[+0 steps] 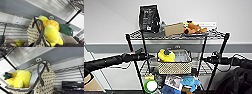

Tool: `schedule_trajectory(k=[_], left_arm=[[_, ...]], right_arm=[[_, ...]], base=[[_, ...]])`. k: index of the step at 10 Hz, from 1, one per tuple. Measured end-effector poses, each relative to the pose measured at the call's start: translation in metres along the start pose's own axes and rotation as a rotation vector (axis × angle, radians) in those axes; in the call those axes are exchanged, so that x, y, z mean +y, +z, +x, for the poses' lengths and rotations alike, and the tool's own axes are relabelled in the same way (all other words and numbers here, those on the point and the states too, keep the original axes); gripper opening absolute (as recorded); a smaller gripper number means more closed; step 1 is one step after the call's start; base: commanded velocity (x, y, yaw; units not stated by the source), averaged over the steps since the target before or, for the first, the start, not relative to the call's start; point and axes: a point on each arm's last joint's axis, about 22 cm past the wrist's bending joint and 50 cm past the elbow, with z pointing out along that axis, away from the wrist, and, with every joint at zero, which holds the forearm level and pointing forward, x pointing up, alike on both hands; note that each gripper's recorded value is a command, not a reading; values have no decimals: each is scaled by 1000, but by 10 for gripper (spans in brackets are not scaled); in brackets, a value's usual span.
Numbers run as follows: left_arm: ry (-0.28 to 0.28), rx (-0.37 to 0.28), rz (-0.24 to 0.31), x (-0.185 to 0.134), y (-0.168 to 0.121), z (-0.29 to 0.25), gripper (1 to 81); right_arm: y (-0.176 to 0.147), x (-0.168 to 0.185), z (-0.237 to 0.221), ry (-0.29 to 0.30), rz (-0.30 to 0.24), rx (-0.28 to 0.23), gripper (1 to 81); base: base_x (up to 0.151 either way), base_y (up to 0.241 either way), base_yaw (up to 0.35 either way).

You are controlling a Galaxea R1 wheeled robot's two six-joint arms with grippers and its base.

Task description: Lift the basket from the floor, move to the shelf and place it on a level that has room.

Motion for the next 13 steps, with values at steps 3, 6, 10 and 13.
schedule_trajectory(k=[3, 6, 10, 13], left_arm=[[-30, -42, -13, -5, -44, -42, 811], [-121, -124, 17, -29, -89, -117, 811], [-238, -212, 48, -48, -124, -211, 811], [-336, -264, 83, -67, -139, -282, 811]], right_arm=[[-34, -12, -33, 34, 36, -38, 811], [-79, 5, -87, 110, 8, -92, 811], [-102, 22, -194, 230, -27, -235, 811], [-115, 37, -278, 327, -65, -340, 811]], base=[[0, 0, 0], [0, 0, 0], [0, 0, 0], [0, 0, 0]])
